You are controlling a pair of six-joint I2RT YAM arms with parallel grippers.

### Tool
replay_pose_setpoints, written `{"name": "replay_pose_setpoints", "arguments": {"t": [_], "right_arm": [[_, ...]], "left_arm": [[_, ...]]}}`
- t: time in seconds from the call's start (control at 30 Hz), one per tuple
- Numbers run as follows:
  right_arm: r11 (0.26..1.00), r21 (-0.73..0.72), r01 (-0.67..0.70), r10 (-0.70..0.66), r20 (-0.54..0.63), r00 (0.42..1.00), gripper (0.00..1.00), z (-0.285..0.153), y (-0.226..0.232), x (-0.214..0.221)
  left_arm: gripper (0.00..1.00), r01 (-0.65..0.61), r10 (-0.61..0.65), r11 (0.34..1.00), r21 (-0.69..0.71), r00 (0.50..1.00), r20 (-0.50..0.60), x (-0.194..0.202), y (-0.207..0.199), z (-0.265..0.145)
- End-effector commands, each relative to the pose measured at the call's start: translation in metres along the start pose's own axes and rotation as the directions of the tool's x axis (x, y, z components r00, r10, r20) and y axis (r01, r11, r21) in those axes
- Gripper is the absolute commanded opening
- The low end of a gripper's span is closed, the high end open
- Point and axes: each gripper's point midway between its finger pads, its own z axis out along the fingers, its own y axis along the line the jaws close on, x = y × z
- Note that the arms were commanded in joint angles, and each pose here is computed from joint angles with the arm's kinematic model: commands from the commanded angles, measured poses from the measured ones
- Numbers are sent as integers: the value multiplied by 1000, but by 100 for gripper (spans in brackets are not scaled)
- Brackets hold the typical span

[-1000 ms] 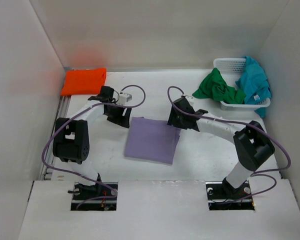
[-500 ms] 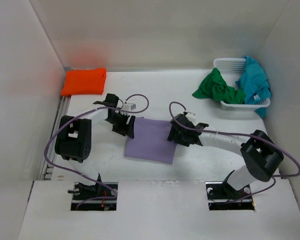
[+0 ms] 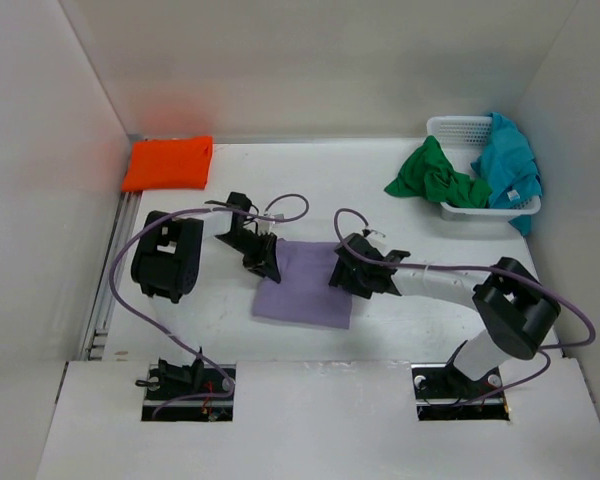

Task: Fold and stack the t-shirts
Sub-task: Put the neatly folded tshirt into the corner of the board with the left arm

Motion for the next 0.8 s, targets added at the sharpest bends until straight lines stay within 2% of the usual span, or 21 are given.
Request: {"name": "replay_pose_setpoints", "arguments": {"t": [0.0, 0.17, 0.27, 0.37, 0.5, 0.63, 0.77], "right_arm": [[999, -31, -26, 27, 9, 1000, 64, -6, 3, 0], [998, -44, -50, 52, 43, 998, 64, -20, -10, -8], [995, -52, -83, 87, 83, 993, 64, -32, -22, -20], [991, -68, -114, 122, 133, 984, 64, -45, -32, -35], [985, -78, -152, 164, 185, 969, 64, -59, -48, -52], [979, -90, -180, 196, 227, 954, 64, -71, -63, -62], [975, -95, -201, 219, 248, 944, 64, -78, -76, -64]], "left_arm": [[1, 39, -46, 997, -59, 993, -109, 25, 22, 16], [0, -70, 77, 993, -95, 994, 74, -25, -3, -28], [0, -147, 203, 952, -269, 960, 194, -65, -3, -67], [0, -163, 324, 861, -481, 905, 274, -104, 11, -104], [0, -145, 407, 767, -625, 862, 300, -142, 28, -141], [0, -96, 448, 698, -709, 832, 328, -177, 47, -170], [0, -52, 529, 582, -812, 782, 329, -213, 57, -212]]}}
